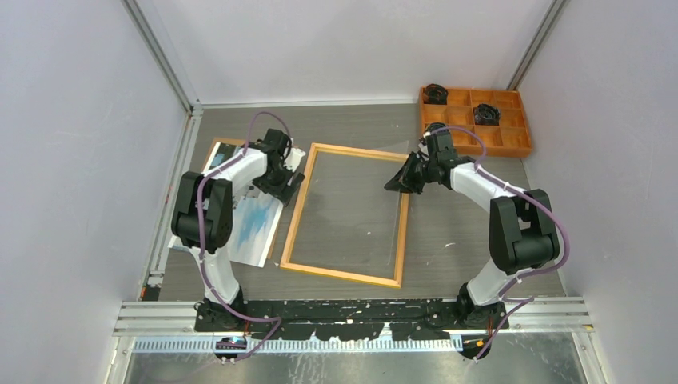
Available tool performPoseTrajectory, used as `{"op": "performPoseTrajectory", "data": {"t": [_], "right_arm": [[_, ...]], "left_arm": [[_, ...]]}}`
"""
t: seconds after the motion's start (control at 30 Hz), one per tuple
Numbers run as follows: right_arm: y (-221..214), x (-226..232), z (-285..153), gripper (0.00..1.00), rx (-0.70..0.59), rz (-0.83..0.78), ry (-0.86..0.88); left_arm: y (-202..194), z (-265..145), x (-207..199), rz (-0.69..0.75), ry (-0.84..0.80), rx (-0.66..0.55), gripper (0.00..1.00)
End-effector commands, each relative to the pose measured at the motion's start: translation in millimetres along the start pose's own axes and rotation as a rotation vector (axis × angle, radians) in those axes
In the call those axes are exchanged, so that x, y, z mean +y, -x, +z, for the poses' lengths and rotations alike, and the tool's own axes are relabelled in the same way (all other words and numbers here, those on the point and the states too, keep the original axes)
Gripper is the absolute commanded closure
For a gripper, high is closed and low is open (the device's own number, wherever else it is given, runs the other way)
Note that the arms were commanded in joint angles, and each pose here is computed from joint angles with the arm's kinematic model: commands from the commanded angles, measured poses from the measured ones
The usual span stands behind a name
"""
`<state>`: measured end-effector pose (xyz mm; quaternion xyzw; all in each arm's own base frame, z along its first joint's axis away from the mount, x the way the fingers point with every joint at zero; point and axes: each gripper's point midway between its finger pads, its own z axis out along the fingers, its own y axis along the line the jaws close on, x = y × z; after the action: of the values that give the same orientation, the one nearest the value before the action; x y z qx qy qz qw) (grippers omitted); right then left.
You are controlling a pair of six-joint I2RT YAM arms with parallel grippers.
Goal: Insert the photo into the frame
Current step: Place the photo frame item in the photo frame.
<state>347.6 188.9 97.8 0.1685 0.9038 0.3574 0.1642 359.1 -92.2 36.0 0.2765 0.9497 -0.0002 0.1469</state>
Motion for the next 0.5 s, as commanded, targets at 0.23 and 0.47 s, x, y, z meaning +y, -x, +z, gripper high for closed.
{"op": "performPoseTrajectory", "data": {"t": [0.23, 0.47], "right_arm": [[6.7, 19.7, -0.4, 0.99, 0.023, -0.041, 0.072], [8.8, 24.9, 4.2, 0.99, 0.033, -0.021, 0.101]], "left_arm": [[8.8, 13.9, 2.9, 0.006, 0.029, -0.002, 0.23], [11.3, 15.5, -4.0, 0.022, 0.025, -0.004, 0.23]]}}
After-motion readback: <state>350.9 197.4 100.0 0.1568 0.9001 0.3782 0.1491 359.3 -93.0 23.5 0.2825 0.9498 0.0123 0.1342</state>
